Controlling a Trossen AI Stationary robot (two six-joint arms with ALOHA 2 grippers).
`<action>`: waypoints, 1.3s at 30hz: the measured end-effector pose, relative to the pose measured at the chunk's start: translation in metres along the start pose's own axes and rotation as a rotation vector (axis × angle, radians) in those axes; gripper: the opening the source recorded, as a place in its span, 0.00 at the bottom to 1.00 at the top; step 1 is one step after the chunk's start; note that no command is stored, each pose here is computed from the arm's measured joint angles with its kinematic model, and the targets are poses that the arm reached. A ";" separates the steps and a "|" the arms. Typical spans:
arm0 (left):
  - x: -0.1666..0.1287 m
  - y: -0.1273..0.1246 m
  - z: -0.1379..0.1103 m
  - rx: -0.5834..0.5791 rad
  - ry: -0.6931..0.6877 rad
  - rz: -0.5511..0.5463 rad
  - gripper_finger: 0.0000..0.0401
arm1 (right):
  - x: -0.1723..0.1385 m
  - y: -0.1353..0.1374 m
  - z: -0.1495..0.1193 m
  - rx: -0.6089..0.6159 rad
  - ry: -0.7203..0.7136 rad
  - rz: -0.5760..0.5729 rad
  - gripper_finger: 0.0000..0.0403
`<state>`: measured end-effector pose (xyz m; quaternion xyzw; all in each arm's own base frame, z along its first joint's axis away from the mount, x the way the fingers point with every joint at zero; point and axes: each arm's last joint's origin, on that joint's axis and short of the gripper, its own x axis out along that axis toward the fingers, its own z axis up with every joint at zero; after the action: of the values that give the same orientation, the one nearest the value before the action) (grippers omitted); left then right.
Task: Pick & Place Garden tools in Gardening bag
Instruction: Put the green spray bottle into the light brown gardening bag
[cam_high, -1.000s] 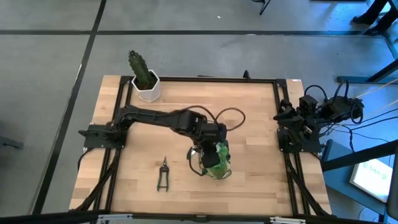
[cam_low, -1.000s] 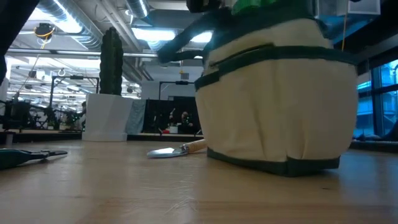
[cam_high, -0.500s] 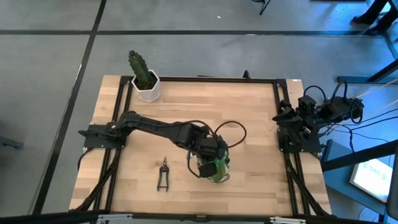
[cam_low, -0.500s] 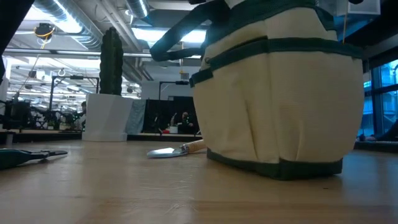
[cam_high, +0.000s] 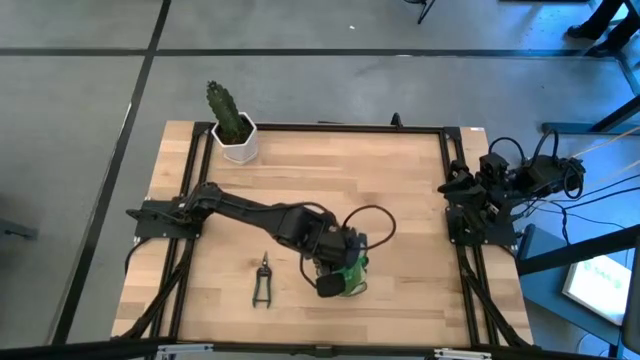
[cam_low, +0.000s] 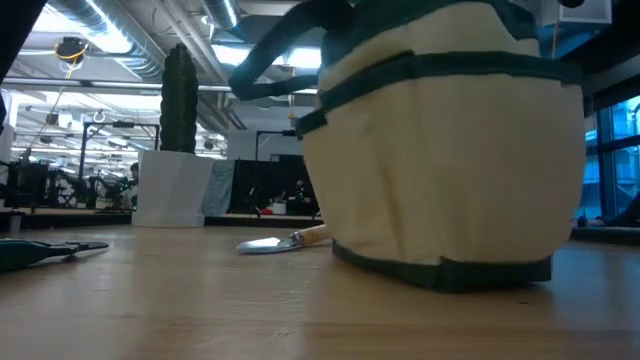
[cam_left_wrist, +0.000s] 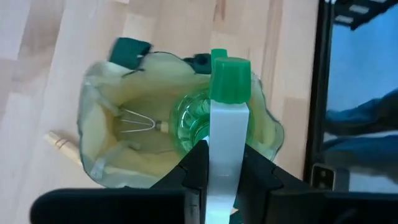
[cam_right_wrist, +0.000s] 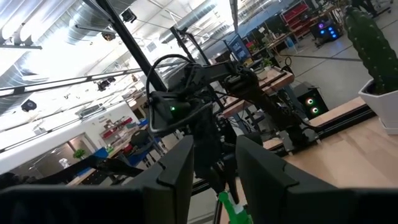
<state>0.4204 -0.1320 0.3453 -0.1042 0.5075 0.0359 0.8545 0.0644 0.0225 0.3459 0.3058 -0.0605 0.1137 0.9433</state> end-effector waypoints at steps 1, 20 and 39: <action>0.000 -0.001 -0.001 0.018 0.007 0.008 0.11 | 0.000 0.000 0.000 0.000 0.000 0.000 0.31; 0.001 0.029 -0.001 0.098 0.104 0.139 0.11 | 0.000 -0.002 0.001 -0.019 -0.045 -0.072 0.31; 0.001 0.103 0.015 -0.081 0.192 0.263 0.11 | 0.000 -0.003 0.000 -0.015 -0.027 -0.075 0.31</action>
<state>0.4164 -0.0282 0.3367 -0.0744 0.5942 0.1576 0.7852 0.0650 0.0204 0.3441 0.3025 -0.0623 0.0736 0.9483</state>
